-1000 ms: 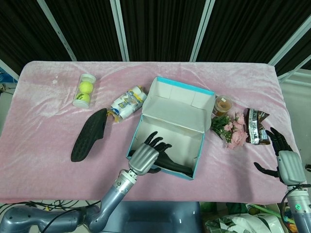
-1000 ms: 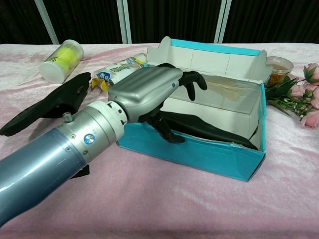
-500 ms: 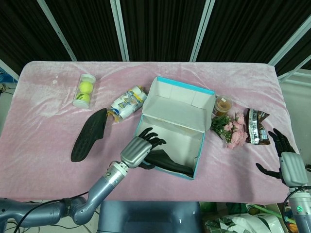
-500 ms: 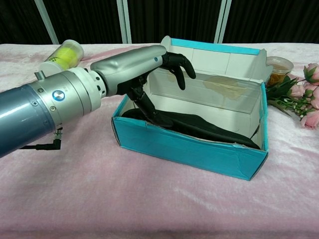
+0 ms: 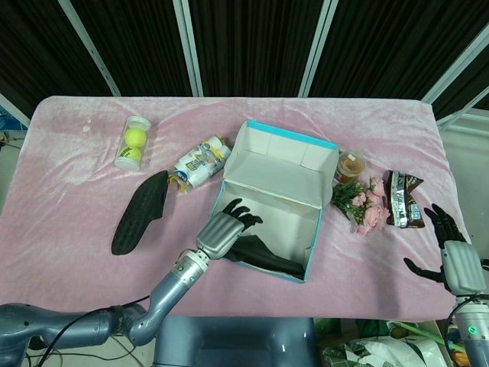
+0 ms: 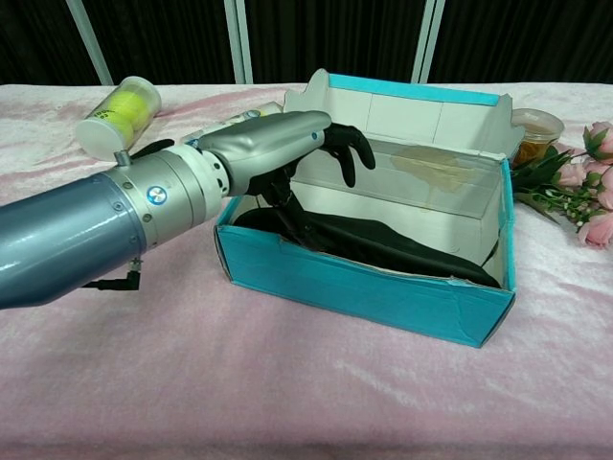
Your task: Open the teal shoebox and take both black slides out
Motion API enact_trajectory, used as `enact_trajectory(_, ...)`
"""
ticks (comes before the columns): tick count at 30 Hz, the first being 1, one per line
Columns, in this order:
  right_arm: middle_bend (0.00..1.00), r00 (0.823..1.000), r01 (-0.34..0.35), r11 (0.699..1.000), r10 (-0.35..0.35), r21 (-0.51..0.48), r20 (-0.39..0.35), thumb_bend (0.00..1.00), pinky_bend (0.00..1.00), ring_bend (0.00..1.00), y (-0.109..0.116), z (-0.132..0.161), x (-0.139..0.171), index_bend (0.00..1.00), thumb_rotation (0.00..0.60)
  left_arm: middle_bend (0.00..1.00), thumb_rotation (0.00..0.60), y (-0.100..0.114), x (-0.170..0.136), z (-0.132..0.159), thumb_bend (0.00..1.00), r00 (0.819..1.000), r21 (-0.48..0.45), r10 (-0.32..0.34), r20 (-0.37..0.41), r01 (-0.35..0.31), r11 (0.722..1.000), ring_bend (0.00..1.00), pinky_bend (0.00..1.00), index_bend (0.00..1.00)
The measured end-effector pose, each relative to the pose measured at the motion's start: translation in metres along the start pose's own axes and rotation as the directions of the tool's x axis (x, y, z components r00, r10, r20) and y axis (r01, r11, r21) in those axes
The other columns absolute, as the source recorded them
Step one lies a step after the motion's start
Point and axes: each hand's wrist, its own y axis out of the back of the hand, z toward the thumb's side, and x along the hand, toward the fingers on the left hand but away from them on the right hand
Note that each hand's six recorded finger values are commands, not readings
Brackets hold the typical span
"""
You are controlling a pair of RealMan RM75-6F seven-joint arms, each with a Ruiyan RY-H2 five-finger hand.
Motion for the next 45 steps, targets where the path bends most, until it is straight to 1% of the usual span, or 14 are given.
enact_trajectory(6,0.00,1.000,0.004,1.000,-0.004,-0.001,0.008,0.10,0.21,0.02,0.001,-0.002,0.003,0.00,0.600,0.29,0.600,-0.009,0.012,0.007,0.00,1.000,0.064,-0.018,0.002,0.018,0.998,0.16,0.06,0.23)
enact_trajectory(8,0.00,1.000,0.005,1.000,-0.005,-0.001,0.012,0.10,0.21,0.02,0.001,-0.003,0.004,0.00,0.600,0.29,0.600,-0.013,0.017,0.012,0.02,0.999,0.082,-0.032,0.003,0.031,0.996,0.16,0.06,0.22)
enact_trajectory(12,0.00,1.000,0.009,1.000,-0.009,-0.003,0.020,0.10,0.21,0.02,0.003,-0.005,0.006,0.00,0.600,0.29,0.600,-0.023,0.025,0.020,0.14,0.997,0.084,-0.071,0.004,0.070,0.994,0.16,0.05,0.23)
enact_trajectory(14,0.00,1.000,0.013,1.000,-0.013,-0.003,0.025,0.10,0.21,0.02,0.003,-0.006,0.008,0.00,0.600,0.32,0.600,-0.028,0.028,0.024,0.21,0.995,0.090,-0.098,0.007,0.097,0.991,0.16,0.05,0.26)
enact_trajectory(15,0.00,1.000,0.014,1.000,-0.014,-0.004,0.027,0.10,0.21,0.02,0.004,-0.007,0.008,0.00,0.600,0.35,0.600,-0.030,0.029,0.026,0.25,0.994,0.096,-0.109,0.008,0.108,0.989,0.17,0.05,0.29)
enact_trajectory(18,0.00,0.999,0.018,1.000,-0.018,-0.005,0.033,0.10,0.21,0.02,0.004,-0.008,0.010,0.00,0.600,0.48,0.600,-0.037,0.031,0.029,0.35,0.990,0.120,-0.143,0.008,0.141,0.983,0.28,0.05,0.38)
enact_trajectory(21,0.00,0.999,0.018,1.000,-0.018,-0.006,0.037,0.10,0.21,0.02,0.004,-0.009,0.010,0.00,0.600,0.56,0.600,-0.040,0.032,0.031,0.39,0.989,0.119,-0.150,0.007,0.148,0.982,0.35,0.08,0.45)
enact_trajectory(24,0.00,0.999,0.019,1.000,-0.018,-0.008,0.036,0.10,0.21,0.02,0.004,-0.008,0.010,0.00,0.600,0.57,0.600,-0.039,0.032,0.030,0.39,0.991,0.087,-0.133,0.003,0.132,0.987,0.36,0.11,0.46)
enact_trajectory(29,0.00,0.999,0.014,1.000,-0.014,-0.006,0.030,0.10,0.21,0.02,0.002,-0.006,0.008,0.00,0.600,0.57,0.600,-0.028,0.031,0.028,0.39,0.999,0.010,-0.054,0.009,0.054,0.999,0.36,0.12,0.46)
enact_trajectory(33,0.00,1.000,0.009,1.000,-0.009,-0.006,0.024,0.10,0.21,0.02,0.001,-0.004,0.007,0.00,0.600,0.57,0.600,-0.019,0.028,0.023,0.38,1.000,-0.075,0.006,0.012,-0.005,0.997,0.36,0.14,0.46)
enact_trajectory(36,0.00,1.000,0.006,1.000,-0.006,-0.006,0.021,0.10,0.21,0.02,0.000,-0.003,0.006,0.00,0.600,0.57,0.600,-0.012,0.026,0.016,0.38,1.000,-0.153,0.027,-0.001,-0.027,0.988,0.36,0.16,0.45)
enact_trajectory(39,0.00,1.000,0.004,1.000,-0.003,-0.006,0.022,0.10,0.21,0.02,-0.001,-0.003,0.005,0.00,0.600,0.57,0.600,-0.004,0.024,0.009,0.38,0.998,-0.229,0.047,-0.030,-0.052,0.972,0.36,0.17,0.45)
enact_trajectory(42,0.00,1.000,0.004,1.000,-0.003,-0.007,0.022,0.10,0.21,0.02,-0.001,-0.004,0.005,0.00,0.600,0.56,0.600,0.002,0.023,0.004,0.39,0.996,-0.260,0.076,-0.055,-0.088,0.962,0.36,0.17,0.45)
enact_trajectory(45,0.00,1.000,0.004,1.000,-0.004,-0.006,0.022,0.10,0.21,0.02,-0.001,-0.004,0.004,0.00,0.600,0.56,0.600,0.009,0.022,0.004,0.39,0.991,-0.303,0.114,-0.067,-0.129,0.944,0.36,0.18,0.45)
